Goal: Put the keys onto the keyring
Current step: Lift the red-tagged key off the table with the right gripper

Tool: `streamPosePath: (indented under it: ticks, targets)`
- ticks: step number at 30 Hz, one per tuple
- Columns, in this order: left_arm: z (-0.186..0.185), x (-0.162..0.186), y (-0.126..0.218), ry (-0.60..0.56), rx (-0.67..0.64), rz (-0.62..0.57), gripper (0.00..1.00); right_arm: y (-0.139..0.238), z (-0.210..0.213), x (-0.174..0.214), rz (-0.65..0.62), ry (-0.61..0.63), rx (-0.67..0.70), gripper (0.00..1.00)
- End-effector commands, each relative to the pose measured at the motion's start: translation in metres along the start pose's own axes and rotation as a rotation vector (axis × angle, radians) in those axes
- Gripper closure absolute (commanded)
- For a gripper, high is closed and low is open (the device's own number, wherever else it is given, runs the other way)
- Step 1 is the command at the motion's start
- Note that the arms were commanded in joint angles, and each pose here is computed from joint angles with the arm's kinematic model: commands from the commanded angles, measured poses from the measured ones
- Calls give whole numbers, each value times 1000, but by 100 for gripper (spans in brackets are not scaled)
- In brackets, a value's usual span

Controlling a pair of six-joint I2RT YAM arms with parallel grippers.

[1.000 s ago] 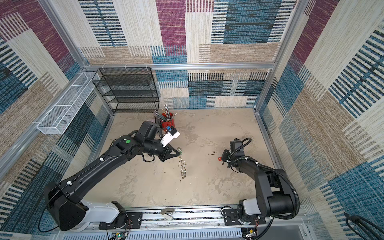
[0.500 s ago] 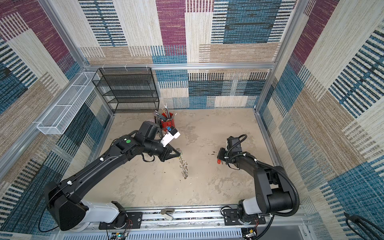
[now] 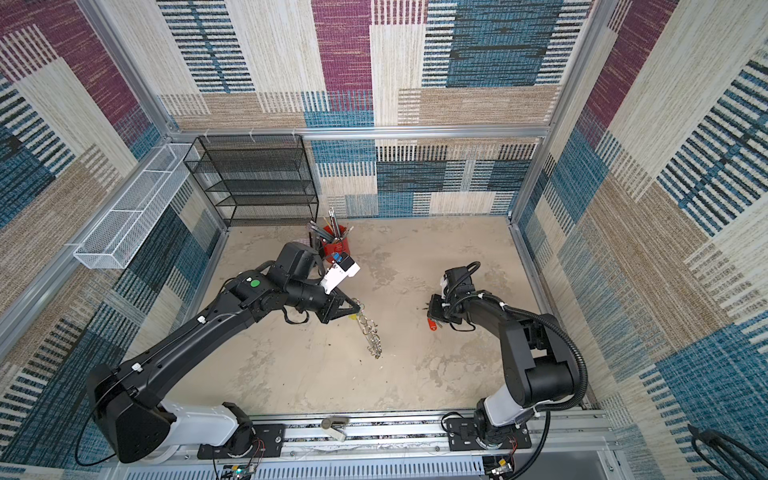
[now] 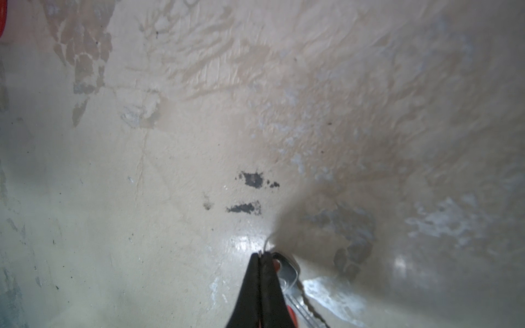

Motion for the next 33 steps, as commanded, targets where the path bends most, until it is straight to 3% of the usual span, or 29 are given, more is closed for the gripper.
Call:
streamPosePath:
  ticks: [1,9,15,23,33]
  targets:
    - [-4,-6,1,-27,24,-32,100,1,1,-6,-21,8,10,93]
    - [-4,-6,1,-27,26,-30,100,14,8,-15,-89,9,-9,78]
    - [-4,-6,1,-25,28,-33,100,29,5,-6,-147,-2,13,78]
    - [-6,-7,1,-23,40,-36,100,21,11,15,-164,21,-16,76]
    - [-5,-6,1,-25,37,-34,100,11,6,9,-184,19,39,82]
Point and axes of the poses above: each gripper's point midway between its finger pads, its own y axis back along the fingers, its own z axis along the line the jaws close on, x = y × z, the point moved 5 cm from there along y, back along the fingers, and after that the axes turned 2 degrees about -y, right-handed, at the moved point
